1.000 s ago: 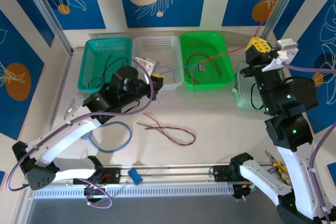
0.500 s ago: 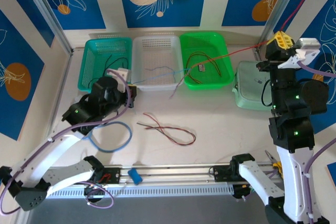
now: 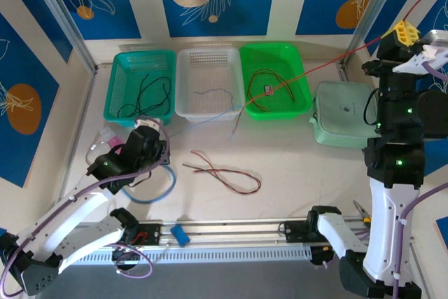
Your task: Untangle the cables
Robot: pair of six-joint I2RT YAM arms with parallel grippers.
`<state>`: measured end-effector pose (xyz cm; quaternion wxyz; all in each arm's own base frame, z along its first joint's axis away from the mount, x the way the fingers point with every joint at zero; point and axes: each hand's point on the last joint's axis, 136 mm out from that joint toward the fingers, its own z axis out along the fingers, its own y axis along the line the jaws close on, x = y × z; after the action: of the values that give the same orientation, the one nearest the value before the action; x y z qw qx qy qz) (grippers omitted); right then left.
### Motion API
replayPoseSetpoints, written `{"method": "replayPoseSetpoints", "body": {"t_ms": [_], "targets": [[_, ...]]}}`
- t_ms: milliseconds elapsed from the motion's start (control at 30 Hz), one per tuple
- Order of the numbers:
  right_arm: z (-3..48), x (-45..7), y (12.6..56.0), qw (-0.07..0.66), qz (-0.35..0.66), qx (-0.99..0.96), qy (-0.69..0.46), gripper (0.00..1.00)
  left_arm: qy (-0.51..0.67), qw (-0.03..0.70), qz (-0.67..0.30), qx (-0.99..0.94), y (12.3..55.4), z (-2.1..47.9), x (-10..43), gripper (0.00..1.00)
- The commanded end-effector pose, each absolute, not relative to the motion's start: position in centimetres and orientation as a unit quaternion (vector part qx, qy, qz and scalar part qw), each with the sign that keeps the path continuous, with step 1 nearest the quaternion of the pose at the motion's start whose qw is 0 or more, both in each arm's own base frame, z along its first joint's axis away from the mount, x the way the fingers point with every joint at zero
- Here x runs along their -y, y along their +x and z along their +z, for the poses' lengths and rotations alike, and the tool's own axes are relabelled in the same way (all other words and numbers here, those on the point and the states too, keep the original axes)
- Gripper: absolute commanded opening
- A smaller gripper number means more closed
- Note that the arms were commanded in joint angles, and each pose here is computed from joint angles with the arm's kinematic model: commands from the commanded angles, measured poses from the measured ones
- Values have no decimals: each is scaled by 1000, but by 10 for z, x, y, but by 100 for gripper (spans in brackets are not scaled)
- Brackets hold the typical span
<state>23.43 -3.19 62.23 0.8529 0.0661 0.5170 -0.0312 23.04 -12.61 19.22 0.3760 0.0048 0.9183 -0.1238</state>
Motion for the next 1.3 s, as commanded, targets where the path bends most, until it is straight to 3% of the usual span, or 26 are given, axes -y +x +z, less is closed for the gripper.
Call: {"method": "replayPoseSetpoints", "body": {"t_ms": [0,733,1267], "targets": [[651,33,215,878,-23,-474,70,0,-36,355,-102,-929,221,171,107,0],[691,39,197,902,-39,-423,75,0,-84,330,-76,-937,200,134,71,0],[707,33,196,909,-31,-412,58,0,-84,333,-71,-936,199,139,63,0]]}}
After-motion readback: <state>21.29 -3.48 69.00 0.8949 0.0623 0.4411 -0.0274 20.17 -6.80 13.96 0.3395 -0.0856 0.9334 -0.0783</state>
